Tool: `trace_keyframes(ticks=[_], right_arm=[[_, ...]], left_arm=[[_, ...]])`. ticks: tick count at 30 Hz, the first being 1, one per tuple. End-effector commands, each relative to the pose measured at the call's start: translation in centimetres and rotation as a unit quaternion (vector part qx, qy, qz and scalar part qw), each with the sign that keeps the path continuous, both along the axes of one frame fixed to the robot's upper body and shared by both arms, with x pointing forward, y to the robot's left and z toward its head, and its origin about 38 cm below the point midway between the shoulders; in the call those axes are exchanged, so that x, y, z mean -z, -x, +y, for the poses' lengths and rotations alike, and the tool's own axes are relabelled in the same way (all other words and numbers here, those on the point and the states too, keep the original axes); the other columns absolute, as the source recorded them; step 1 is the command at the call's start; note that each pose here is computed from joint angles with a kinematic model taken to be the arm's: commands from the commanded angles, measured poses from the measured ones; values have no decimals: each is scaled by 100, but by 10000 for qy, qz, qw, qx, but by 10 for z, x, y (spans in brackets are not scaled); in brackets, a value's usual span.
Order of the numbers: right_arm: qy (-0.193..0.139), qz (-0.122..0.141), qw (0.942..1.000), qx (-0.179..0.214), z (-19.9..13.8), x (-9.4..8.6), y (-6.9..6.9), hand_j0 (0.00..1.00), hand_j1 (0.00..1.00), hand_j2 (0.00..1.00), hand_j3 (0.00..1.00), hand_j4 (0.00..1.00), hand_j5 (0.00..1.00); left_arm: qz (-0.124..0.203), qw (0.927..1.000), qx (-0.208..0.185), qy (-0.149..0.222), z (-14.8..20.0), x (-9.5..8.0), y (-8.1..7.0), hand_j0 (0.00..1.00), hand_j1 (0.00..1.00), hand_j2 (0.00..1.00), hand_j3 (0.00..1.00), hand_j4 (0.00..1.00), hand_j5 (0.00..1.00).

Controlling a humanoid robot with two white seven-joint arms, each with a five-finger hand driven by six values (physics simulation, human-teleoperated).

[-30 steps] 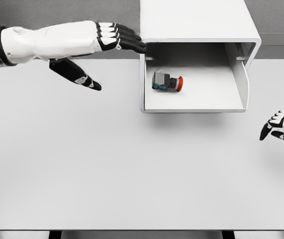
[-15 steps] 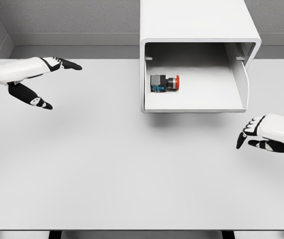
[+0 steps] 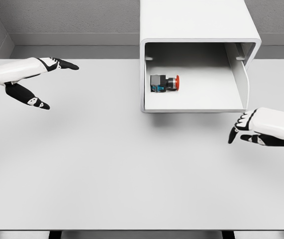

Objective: Slide open multi-storey tabletop storage cabinets and put open load switch and slide close multi-storey tabletop storage cabinets

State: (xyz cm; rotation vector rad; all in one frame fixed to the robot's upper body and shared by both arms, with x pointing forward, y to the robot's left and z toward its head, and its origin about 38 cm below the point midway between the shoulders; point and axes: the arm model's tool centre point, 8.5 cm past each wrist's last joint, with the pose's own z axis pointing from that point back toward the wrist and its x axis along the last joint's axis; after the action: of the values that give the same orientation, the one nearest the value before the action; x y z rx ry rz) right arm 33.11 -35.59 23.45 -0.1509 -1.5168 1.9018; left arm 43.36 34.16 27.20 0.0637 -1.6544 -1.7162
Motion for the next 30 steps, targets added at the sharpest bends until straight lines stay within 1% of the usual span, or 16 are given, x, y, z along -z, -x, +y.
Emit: trace_keyframes(ticks=[1, 2, 8, 10, 14, 15, 17, 20, 23, 26, 27, 30], right_arm=[[-19, 107, 9999, -39, 3, 6, 1, 50, 50, 50, 50, 50, 50], [-25, 61, 10000, -55, 4, 3, 0, 50, 50, 50, 50, 50, 50], [-69, -29, 9998, -163, 13, -2, -7, 50, 50, 50, 50, 50, 50], [-95, -115, 9997, -168, 14, -7, -10, 50, 50, 50, 50, 50, 50], [-102, -88, 9997, -207, 19, -4, -14, 50, 50, 50, 50, 50, 50], [-24, -98, 9997, -223, 19, -2, -14, 50, 50, 50, 50, 50, 50], [-13, -57, 9997, -241, 22, 2, -18, 50, 50, 50, 50, 50, 50], [-51, -104, 9997, -229, 23, 0, -21, 50, 50, 50, 50, 50, 50], [-27, -85, 9996, -273, 28, 3, -28, 51, 51, 51, 51, 51, 51], [-81, -147, 9997, -172, 26, 0, -38, 53, 53, 53, 53, 53, 53], [-82, -147, 9997, -197, 28, 0, -39, 53, 53, 53, 53, 53, 53], [-166, -161, 9996, -141, 30, 0, -53, 53, 53, 53, 53, 53, 53]], left_arm=[[11, 10000, -15, 35, 1, -1, 0, 100, 100, 100, 100, 100, 100], [11, 10000, -15, 35, 1, -1, 0, 100, 100, 100, 100, 100, 100], [18, 10000, -12, 32, 0, 0, 0, 100, 100, 100, 100, 100, 100], [11, 10000, -15, 35, 1, -1, 0, 100, 100, 100, 100, 100, 100], [19, 10000, -16, 35, 1, 0, 0, 100, 100, 100, 100, 100, 100], [25, 10000, -13, 32, 0, 0, 0, 100, 100, 100, 100, 100, 100], [18, 10000, -12, 32, 0, 0, 0, 100, 100, 100, 100, 100, 100], [25, 10000, -13, 32, 0, 0, 0, 100, 100, 100, 100, 100, 100], [18, 10000, -12, 32, 0, 0, 0, 100, 100, 100, 100, 100, 100], [25, 10000, -13, 32, 0, 0, 0, 100, 100, 100, 100, 100, 100], [25, 10000, -13, 32, 0, 0, 0, 100, 100, 100, 100, 100, 100], [25, 10000, -13, 32, 0, 0, 0, 100, 100, 100, 100, 100, 100]])
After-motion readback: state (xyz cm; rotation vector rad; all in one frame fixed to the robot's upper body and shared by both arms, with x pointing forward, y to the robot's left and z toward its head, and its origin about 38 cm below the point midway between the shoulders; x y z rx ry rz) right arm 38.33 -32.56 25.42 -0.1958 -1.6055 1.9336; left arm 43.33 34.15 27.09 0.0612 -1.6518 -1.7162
